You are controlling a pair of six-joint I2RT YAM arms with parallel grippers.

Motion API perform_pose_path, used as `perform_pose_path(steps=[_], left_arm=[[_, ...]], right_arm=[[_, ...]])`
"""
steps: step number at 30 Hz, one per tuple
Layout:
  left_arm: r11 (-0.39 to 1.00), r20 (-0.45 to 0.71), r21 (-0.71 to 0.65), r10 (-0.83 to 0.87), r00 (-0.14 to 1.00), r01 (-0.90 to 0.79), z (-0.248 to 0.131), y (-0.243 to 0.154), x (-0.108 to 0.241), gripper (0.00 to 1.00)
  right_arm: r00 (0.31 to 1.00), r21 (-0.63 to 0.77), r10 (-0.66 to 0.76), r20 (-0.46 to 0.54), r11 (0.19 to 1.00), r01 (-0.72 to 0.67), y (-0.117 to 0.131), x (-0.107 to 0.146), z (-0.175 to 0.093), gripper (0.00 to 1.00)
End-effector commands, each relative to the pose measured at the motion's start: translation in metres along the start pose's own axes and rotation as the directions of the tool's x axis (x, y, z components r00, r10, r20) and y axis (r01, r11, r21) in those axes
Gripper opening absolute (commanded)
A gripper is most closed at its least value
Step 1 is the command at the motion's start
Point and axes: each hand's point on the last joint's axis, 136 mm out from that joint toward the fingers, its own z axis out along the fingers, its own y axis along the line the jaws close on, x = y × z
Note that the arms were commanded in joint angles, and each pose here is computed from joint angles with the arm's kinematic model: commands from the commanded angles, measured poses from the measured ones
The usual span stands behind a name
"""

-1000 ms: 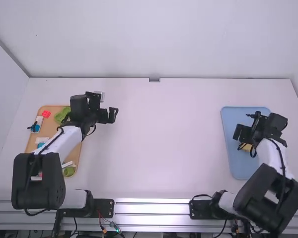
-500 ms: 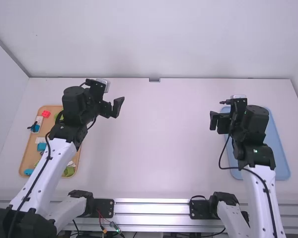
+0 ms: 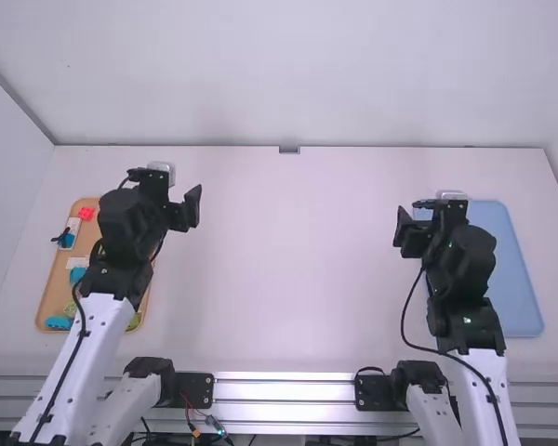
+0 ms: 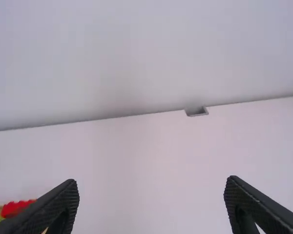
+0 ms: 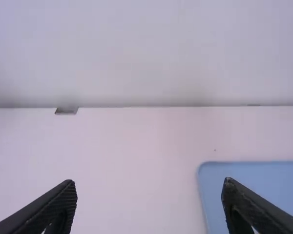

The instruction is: Assemble lego blocks to make yellow taxi

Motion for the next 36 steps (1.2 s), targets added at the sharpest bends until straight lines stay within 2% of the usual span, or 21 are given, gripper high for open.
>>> perform_pose_path(steps=[1, 4, 8, 18, 30, 33, 36], left_arm=[[0.996, 0.021, -0.084, -0.011, 1.0, 0.013, -0.011, 0.013, 0.005, 0.74], [0.99, 0.021, -0.14, -0.011, 1.0, 0.014, -0.021, 0.021, 0.019, 0.68], [0.99, 0.021, -0.14, -0.011, 1.0, 0.014, -0.03, 0.02, 0.037, 0.6], [0.99, 0.021, -0.14, -0.011, 1.0, 0.014, -0.049, 0.016, 0.096, 0.37], [0.99, 0.021, -0.14, -0.011, 1.0, 0.014, -0.053, 0.015, 0.159, 0.13], [0.99, 0.021, -0.14, -0.011, 1.0, 0.014, -0.053, 0.015, 0.169, 0.09], [0.99, 0.021, -0.14, -0.011, 1.0, 0.014, -0.052, 0.015, 0.181, 0.05]], right_arm=[[0.999, 0.021, 0.01, 0.042, 1.0, -0.011, -0.003, 0.003, -0.006, 0.73], [0.994, 0.021, 0.008, 0.106, 1.0, -0.01, -0.003, 0.003, -0.012, 0.66], [0.985, 0.022, 0.005, 0.174, 1.0, -0.009, -0.003, 0.007, -0.02, 0.58], [0.985, 0.022, 0.005, 0.174, 1.0, -0.009, -0.002, 0.068, -0.024, 0.35], [0.985, 0.022, 0.005, 0.174, 1.0, -0.009, -0.002, 0.122, -0.016, 0.14], [0.985, 0.022, 0.005, 0.174, 1.0, -0.009, -0.002, 0.13, -0.014, 0.11], [0.978, 0.022, 0.004, 0.206, 1.0, -0.008, -0.002, 0.123, -0.017, 0.08]])
